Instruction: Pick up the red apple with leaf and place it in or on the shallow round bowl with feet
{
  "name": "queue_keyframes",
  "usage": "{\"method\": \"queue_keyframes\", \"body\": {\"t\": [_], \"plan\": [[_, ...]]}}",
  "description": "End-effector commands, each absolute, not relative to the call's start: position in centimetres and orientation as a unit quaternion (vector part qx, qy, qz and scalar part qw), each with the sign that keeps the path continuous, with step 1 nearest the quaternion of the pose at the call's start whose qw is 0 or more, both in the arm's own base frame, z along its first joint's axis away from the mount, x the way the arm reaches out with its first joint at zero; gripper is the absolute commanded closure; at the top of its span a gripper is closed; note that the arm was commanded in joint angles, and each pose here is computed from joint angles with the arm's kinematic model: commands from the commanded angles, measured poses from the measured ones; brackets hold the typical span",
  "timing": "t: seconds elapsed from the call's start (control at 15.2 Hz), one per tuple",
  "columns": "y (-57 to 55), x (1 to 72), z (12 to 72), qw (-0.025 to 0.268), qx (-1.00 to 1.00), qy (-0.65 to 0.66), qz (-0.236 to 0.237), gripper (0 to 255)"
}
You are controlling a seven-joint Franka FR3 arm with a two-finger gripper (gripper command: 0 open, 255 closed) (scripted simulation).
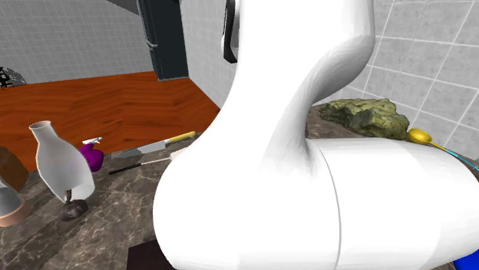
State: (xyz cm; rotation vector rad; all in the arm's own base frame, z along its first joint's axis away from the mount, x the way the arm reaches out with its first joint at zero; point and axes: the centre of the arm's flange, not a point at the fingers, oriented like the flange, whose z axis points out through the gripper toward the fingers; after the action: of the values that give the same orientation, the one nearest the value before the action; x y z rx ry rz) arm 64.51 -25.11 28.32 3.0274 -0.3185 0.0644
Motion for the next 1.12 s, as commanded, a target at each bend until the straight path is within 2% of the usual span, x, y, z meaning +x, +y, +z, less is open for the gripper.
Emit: {"method": "queue_keyframes", "body": {"t": [0.0,0.2,0.26,0.59,0.86,1.06], "plan": [[-25.1,64.5,28.3,0.048,0.993,-0.104,0.022,255],[-25.1,64.5,28.3,0.048,0.993,-0.104,0.022,255],[-25.1,64.5,28.3,0.048,0.993,-0.104,0.022,0],[-25.1,64.5,28.3,0.048,0.993,-0.104,0.022,0],[-24.6,64.4,33.3,0.048,0.993,-0.104,0.022,0],[-24.6,64.4,33.3,0.048,0.993,-0.104,0.022,0]]}}
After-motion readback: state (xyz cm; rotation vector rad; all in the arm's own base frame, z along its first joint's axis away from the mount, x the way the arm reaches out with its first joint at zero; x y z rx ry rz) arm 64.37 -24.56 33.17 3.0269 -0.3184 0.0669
